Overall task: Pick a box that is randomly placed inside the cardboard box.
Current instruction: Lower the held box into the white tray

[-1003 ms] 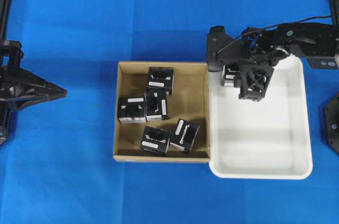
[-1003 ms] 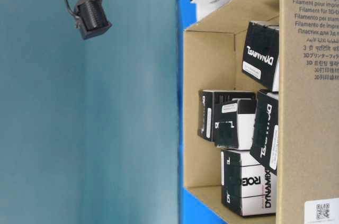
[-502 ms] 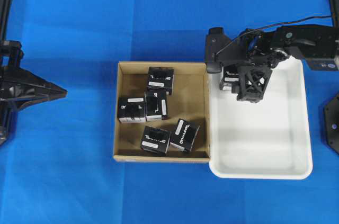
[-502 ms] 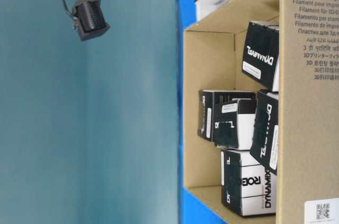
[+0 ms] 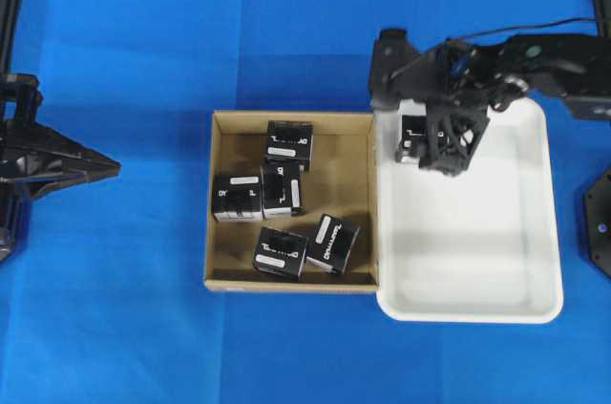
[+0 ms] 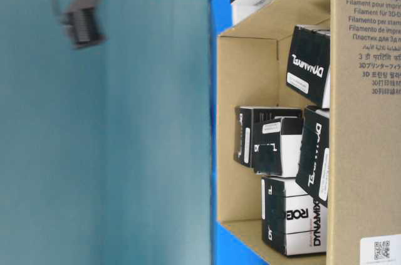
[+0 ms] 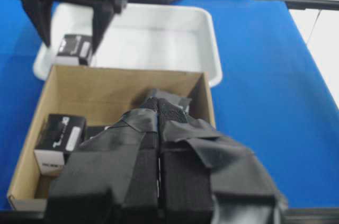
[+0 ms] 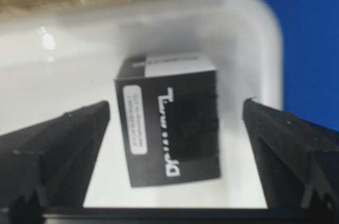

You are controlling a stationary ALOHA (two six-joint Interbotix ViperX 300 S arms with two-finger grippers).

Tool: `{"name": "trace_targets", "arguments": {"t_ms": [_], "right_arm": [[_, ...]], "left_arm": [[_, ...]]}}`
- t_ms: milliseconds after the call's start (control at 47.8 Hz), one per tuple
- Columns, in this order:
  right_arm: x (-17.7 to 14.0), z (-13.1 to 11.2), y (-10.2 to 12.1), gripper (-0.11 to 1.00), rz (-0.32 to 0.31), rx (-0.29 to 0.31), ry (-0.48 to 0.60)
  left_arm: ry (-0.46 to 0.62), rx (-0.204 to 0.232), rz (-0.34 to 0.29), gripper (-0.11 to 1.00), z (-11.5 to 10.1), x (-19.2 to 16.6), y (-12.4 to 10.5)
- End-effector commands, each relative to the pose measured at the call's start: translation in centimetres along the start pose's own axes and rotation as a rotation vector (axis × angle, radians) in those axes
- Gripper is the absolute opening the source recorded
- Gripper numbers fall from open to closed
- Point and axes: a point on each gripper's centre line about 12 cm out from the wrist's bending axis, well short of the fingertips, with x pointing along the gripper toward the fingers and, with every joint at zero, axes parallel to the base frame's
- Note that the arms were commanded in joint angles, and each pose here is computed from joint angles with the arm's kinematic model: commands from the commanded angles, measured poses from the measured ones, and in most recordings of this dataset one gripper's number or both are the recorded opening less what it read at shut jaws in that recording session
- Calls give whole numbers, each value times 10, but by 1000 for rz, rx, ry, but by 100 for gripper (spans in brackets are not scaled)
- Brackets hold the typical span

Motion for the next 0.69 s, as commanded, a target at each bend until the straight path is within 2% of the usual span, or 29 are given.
{"name": "trace_targets", "arguments": {"t_ms": [0, 209, 314, 669], "right_arm": [[-30, 17, -1, 99, -15, 20, -103], [-82, 27, 2, 99, -32, 66, -271], [-98, 30, 12, 99, -22, 62, -336], [-117, 43, 41, 99, 37, 59, -428]], "left_arm": [[-30, 5, -17, -7, 12, 0, -4], [-25, 6, -23, -7, 11, 1, -5], [-26, 6, -23, -7, 11, 1, -5], [-26, 6, -23, -7, 12, 1, -5]]}}
